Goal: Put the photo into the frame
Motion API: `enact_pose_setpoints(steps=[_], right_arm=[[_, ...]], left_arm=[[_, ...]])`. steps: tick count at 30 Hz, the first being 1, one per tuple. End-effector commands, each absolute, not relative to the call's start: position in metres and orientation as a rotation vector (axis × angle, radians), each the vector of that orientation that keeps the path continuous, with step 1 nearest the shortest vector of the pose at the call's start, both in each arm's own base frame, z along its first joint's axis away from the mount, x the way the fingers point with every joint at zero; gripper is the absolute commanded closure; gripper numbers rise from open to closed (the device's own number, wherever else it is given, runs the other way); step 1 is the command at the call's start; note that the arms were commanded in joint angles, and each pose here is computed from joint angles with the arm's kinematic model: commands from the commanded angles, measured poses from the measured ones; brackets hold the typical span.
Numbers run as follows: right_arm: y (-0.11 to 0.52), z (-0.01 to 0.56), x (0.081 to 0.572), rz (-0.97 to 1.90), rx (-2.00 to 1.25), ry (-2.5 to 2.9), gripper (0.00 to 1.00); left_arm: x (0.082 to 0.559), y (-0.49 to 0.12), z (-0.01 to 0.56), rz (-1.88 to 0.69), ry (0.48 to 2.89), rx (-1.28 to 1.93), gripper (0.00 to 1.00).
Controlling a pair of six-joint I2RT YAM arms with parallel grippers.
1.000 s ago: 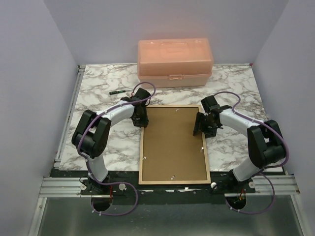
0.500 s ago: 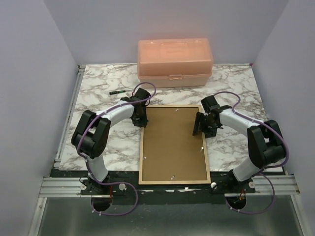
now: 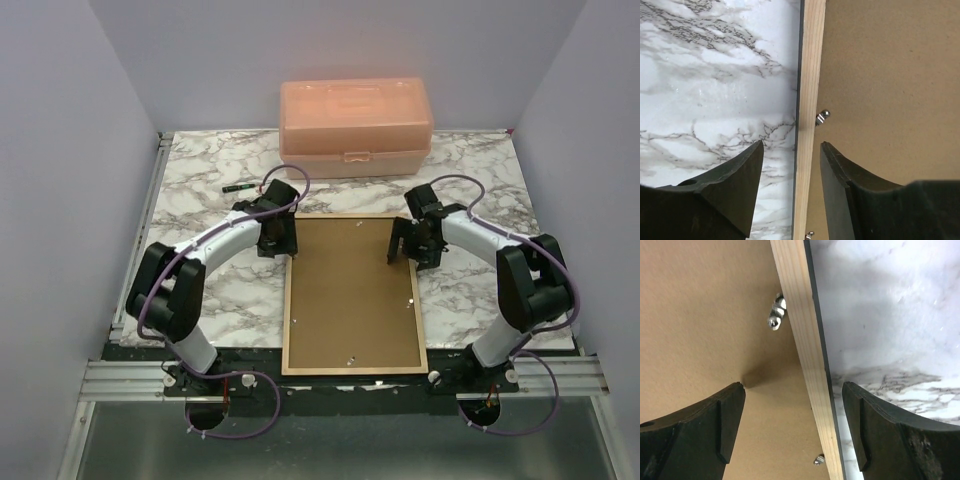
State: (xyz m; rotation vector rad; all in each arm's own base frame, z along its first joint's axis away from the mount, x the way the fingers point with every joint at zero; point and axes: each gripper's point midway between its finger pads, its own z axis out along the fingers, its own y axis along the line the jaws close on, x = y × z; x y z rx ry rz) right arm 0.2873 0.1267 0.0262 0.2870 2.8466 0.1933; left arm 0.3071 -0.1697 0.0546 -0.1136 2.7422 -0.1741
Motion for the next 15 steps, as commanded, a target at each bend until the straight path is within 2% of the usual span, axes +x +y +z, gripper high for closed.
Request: enact_pose_setpoints(steps=[1, 9, 15], right_arm=[[0.113, 0.026, 0.309, 0.111, 0.310, 2.826, 0.14], [0.117, 0.018, 0.339, 0.133, 0.390, 2.817, 0.23], [0.118, 0.017, 0.353, 0.122, 0.414, 2.800, 0.38]], left_arm=[[0.292, -0.162, 0.072, -0.189, 2.714, -0.130, 0.49], [0.247, -0.157, 0.051, -0.250, 2.749, -0.162, 0.49], [0.226, -0.159, 0.028, -0.278, 2.787, -0.173, 0.49]])
